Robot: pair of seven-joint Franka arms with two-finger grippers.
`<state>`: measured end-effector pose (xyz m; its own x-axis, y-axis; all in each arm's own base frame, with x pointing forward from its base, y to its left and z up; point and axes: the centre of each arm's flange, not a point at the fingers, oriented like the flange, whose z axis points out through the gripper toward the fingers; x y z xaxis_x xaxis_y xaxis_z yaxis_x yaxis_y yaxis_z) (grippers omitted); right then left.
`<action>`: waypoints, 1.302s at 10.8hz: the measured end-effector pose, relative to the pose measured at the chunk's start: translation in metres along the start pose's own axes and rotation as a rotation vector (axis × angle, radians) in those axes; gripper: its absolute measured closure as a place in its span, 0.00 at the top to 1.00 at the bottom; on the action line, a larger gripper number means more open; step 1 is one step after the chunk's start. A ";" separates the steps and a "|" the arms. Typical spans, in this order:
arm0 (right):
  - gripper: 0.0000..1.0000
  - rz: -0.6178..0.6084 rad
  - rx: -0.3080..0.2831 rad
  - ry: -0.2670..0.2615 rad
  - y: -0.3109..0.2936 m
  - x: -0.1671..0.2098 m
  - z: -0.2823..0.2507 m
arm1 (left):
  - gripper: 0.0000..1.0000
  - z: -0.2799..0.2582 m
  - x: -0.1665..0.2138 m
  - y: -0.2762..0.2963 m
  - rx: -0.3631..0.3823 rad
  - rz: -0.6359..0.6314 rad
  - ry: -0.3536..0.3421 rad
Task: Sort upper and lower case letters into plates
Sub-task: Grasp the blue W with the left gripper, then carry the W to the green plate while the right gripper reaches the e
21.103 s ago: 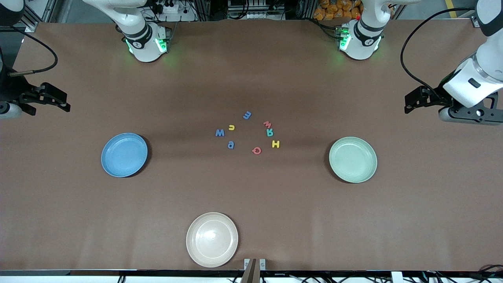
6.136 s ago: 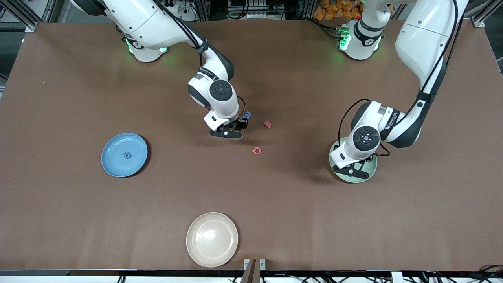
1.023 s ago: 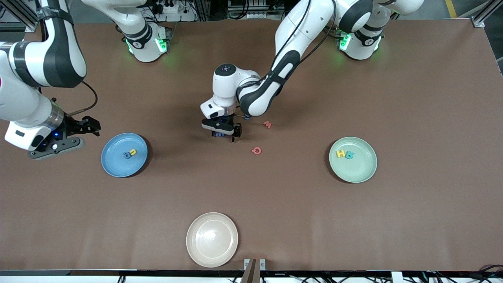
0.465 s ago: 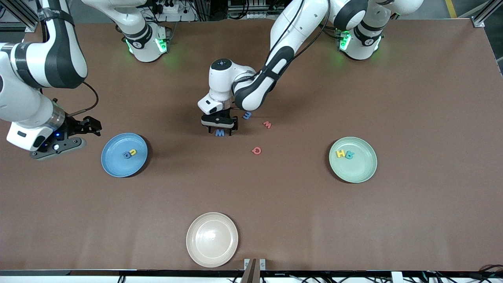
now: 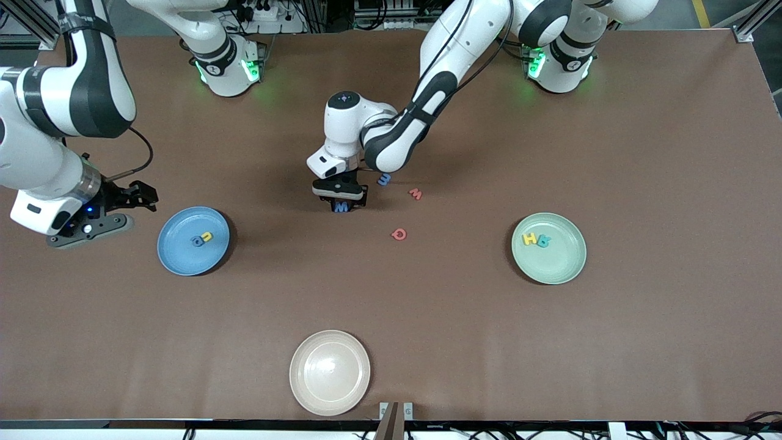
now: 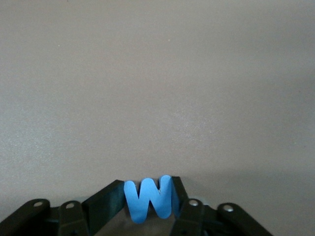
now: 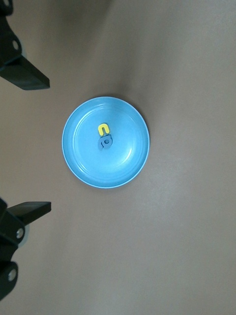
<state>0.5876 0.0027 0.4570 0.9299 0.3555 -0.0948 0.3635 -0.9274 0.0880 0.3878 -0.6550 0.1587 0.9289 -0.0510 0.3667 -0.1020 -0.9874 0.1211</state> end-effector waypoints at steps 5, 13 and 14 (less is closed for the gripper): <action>1.00 0.000 0.001 -0.001 0.000 0.000 0.001 | 0.44 0.000 0.001 0.000 0.004 -0.001 0.000; 1.00 0.099 0.014 -0.054 -0.044 0.008 -0.001 | 0.43 -0.033 0.031 0.002 0.031 -0.070 -0.003; 1.00 0.137 0.013 -0.058 -0.069 0.014 -0.005 | 0.43 -0.035 0.039 -0.003 0.050 -0.067 -0.007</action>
<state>0.5756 0.0720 0.4541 0.9658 0.2184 -0.1397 0.2323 -0.9683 0.0917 0.4117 -0.6485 0.2046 0.9355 0.0148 0.3530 -0.0216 -0.9949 0.0990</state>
